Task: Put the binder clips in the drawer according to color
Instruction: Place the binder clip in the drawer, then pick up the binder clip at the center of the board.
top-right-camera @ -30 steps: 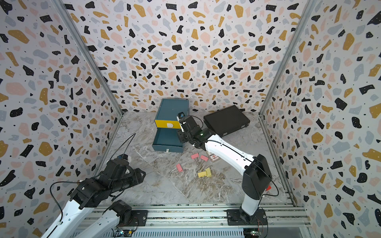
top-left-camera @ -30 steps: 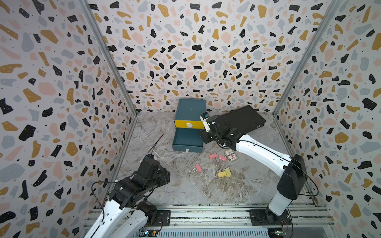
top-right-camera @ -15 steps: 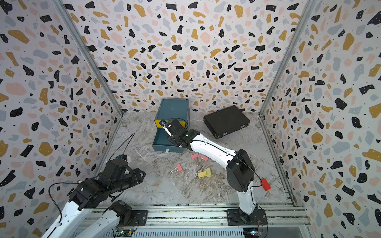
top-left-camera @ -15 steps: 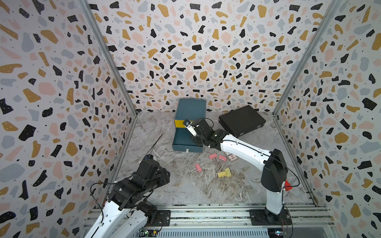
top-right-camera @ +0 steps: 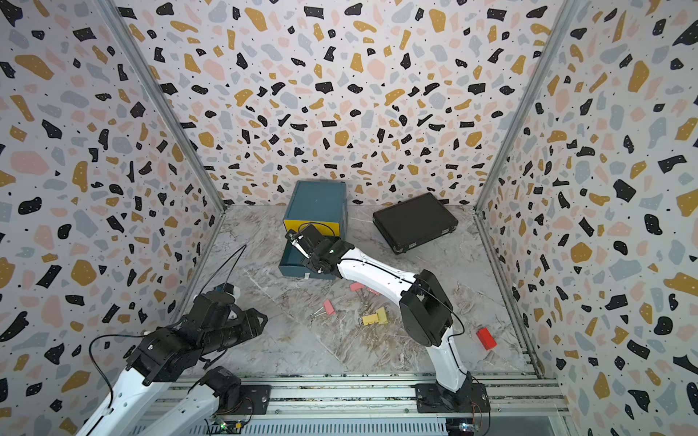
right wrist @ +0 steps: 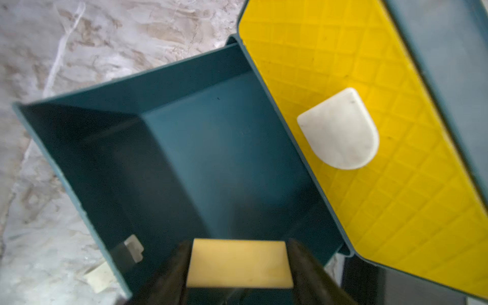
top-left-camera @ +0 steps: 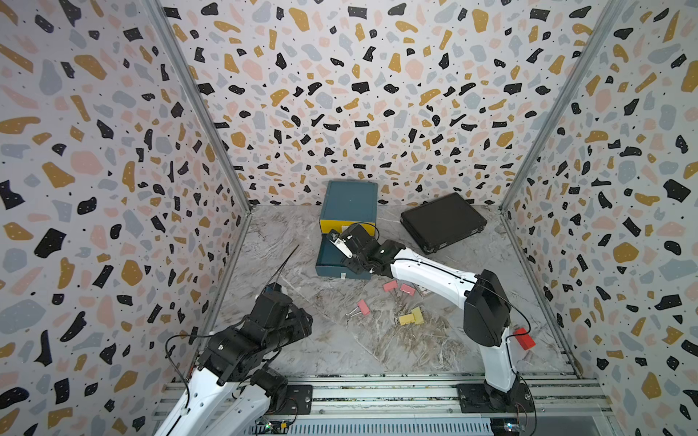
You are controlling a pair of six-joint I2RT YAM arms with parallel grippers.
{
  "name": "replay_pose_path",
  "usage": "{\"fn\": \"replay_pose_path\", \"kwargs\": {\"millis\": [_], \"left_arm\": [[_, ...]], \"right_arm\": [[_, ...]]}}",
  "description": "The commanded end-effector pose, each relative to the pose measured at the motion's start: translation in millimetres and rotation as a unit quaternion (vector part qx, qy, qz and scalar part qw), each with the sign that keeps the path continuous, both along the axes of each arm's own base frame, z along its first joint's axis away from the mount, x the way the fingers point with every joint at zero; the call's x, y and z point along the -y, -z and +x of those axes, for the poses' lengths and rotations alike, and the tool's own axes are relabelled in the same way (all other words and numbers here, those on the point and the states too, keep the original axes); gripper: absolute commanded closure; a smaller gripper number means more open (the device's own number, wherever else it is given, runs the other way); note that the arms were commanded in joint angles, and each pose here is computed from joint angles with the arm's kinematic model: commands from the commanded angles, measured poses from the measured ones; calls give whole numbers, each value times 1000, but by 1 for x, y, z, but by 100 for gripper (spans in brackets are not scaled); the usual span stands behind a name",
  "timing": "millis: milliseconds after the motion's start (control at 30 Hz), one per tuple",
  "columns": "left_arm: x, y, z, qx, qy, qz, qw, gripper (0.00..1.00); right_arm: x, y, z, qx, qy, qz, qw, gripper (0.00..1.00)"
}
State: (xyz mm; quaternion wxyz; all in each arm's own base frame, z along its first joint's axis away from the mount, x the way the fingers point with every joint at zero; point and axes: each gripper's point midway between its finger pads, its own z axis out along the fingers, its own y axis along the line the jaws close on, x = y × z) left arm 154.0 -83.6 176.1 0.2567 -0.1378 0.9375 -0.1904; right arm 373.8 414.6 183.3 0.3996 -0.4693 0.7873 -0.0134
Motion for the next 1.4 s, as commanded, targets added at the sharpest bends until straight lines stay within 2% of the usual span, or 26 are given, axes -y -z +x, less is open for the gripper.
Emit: {"fn": "replay_pose_path", "kwargs": {"millis": [0,167,233,333,367,467,533,600,667,700,733,833,1000,1167,1300,1367], "left_arm": [[4,-6,5,14,3,-11,1000,40],[8,-7,6,15,9,-15,1000,39],[10,-7,7,15,15,-16,1000,39],[14,-7,8,14,23,-21,999,39],[14,-7,7,12,25,-20,999,39],[16,-4,7,9,28,-23,999,39],[18,-2,7,6,30,-28,999,39],[20,0,7,4,31,-31,999,40],[20,0,8,3,31,-31,999,40],[20,-1,8,5,31,-32,999,40],[19,-1,7,5,29,-32,999,40],[18,-3,6,6,29,-31,999,40],[16,-3,5,7,24,-30,999,41],[16,-3,5,6,23,-30,999,41],[16,-4,5,6,23,-30,999,41],[15,-4,5,8,22,-30,999,41]], "right_arm": [[11,-58,-7,21,22,57,998,22],[37,-99,-22,29,61,118,991,14],[58,-108,-26,20,108,137,984,16],[113,-102,-37,-9,230,166,959,20],[145,-92,-46,-29,301,174,937,22],[219,-51,-85,-95,473,219,848,23],[244,-13,-113,-163,542,250,786,21],[263,31,-143,-237,612,268,706,20],[268,62,-168,-294,662,272,633,18],[268,71,-175,-309,677,271,610,18],[267,78,-180,-319,688,268,595,17],[261,89,-181,-333,707,260,567,8],[250,105,-181,-357,744,259,503,5],[240,121,-167,-368,770,276,442,3],[227,125,-150,-376,773,299,415,1],[222,125,-145,-376,774,305,407,1]]}}
